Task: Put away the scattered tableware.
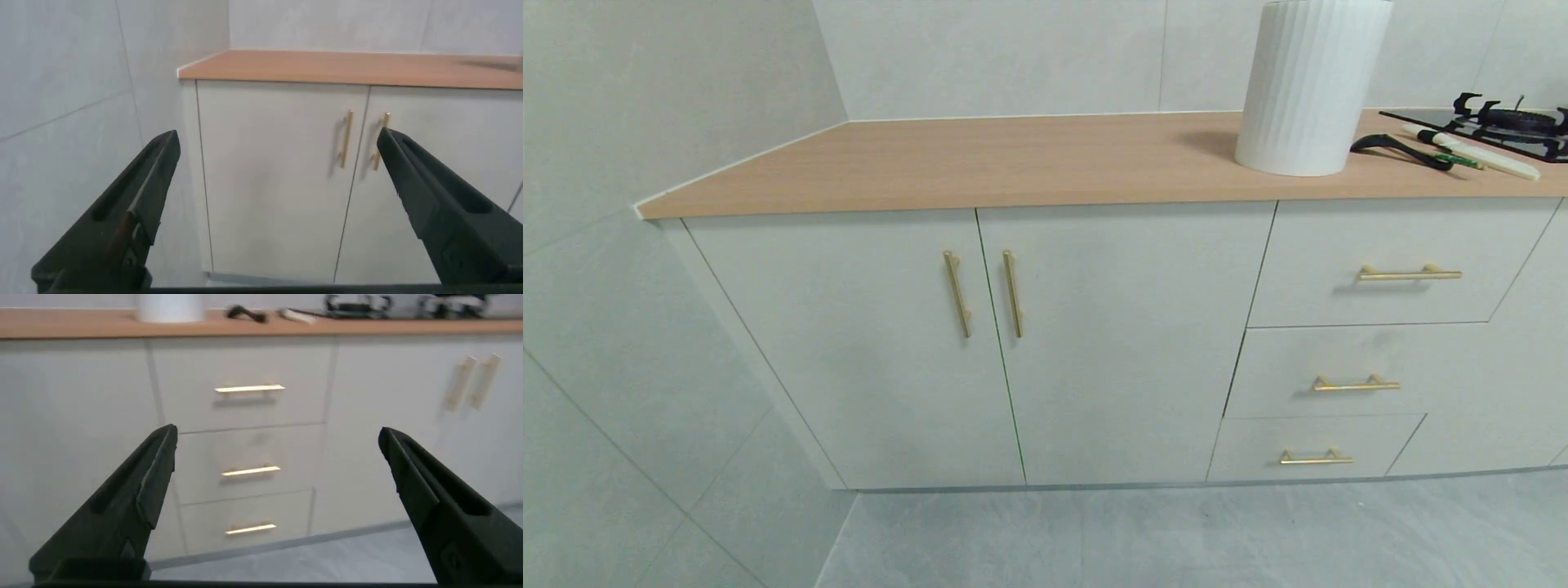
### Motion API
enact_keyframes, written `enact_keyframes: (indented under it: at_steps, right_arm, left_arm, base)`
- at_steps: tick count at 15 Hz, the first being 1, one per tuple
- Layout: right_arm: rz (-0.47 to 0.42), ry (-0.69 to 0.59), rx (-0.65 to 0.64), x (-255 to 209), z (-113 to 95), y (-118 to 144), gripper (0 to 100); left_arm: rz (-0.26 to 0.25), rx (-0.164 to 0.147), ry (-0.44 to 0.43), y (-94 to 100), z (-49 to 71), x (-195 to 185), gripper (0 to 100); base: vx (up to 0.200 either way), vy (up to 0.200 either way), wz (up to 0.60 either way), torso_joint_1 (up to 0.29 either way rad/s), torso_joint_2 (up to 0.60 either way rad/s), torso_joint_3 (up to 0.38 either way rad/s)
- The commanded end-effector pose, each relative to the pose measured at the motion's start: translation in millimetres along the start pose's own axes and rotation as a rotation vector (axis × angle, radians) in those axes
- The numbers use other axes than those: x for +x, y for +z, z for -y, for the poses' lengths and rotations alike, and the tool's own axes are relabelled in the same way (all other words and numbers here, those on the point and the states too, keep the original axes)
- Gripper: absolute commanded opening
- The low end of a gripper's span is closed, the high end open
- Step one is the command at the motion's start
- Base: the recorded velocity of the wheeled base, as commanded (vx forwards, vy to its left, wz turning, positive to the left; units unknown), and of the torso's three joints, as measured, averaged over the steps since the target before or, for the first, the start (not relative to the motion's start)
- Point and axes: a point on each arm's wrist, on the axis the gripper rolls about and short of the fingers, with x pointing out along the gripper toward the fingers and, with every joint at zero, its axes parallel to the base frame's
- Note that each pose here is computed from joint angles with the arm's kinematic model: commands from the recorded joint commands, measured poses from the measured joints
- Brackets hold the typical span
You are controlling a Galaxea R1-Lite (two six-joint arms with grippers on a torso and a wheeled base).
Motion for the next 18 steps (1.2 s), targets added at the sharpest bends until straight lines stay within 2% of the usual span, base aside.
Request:
enact_keyframes:
  at_steps: [1,2,3,4,5,6,8,10,11,12,13,15,18]
  right_arm:
    - [-0.035,-0.015,0.006,1,-2,-20,100]
    - [-0.057,-0.013,0.0,3,-3,-27,100]
    - [-0.127,-0.008,-0.016,8,-5,-48,100]
    - [-0.143,-0.001,-0.019,11,-7,-57,100]
    - [-0.143,0.005,-0.019,12,-8,-62,100]
    - [-0.107,0.06,-0.009,18,-11,-79,100]
    - [-0.12,0.128,0.004,18,-13,-83,100]
    - [-0.17,0.14,0.008,17,-14,-88,100]
    - [-0.169,0.142,0.034,17,-14,-88,100]
    - [-0.186,0.162,0.042,17,-14,-89,100]
    - [-0.22,0.195,0.046,16,-15,-93,100]
    - [-0.215,0.208,0.047,16,-15,-92,100]
    - [-0.215,0.208,0.044,16,-15,-92,100]
  left_arm:
    - [0.022,-0.002,0.027,-12.3,0.4,-9,100]
    - [-0.007,0.003,0.036,-19.8,0.6,-6,100]
    - [-0.076,0.015,0.047,-42.5,1.3,3,100]
    - [-0.097,0.021,0.045,-57.8,2.0,9,100]
    - [-0.1,0.023,0.045,-65.1,2.3,12,100]
    - [-0.118,0.049,0.042,-97.0,3.2,20,100]
    - [-0.148,0.068,0.032,-121.5,3.7,23,100]
    - [-0.223,0.077,0.016,-129.1,3.9,22,100]
    - [-0.279,0.083,-0.008,-134.7,4.2,20,100]
    - [-0.288,0.064,-0.063,-135.6,5.5,20,100]
    - [-0.32,0.057,-0.091,-138.8,6.0,19,100]
    - [-0.315,0.022,-0.085,-138.2,6.0,19,100]
    - [-0.315,0.013,-0.083,-138.2,6.0,19,100]
  base:
    - [0.0,0.0,0.0,0.0,0.0,0.0]
    - [0.0,0.0,0.0,0.0,0.0,0.0]
    - [0.0,0.0,0.0,0.0,0.0,0.0]
    - [0.0,0.0,0.0,0.0,0.0,0.0]
    - [0.0,0.0,0.0,0.0,0.0,0.0]
    - [0.0,0.0,0.0,0.0,0.0,0.0]
    - [0.0,0.0,0.0,0.0,0.0,0.0]
    - [0.0,0.0,0.0,0.0,0.0,0.0]
    - [0.0,0.0,0.0,0.0,0.0,0.0]
    - [0.0,0.0,0.0,0.0,0.0,0.0]
    - [0.0,0.0,0.0,0.0,0.0,0.0]
    - [0.0,0.0,0.0,0.0,0.0,0.0]
    - [0.0,0.0,0.0,0.0,0.0,0.0]
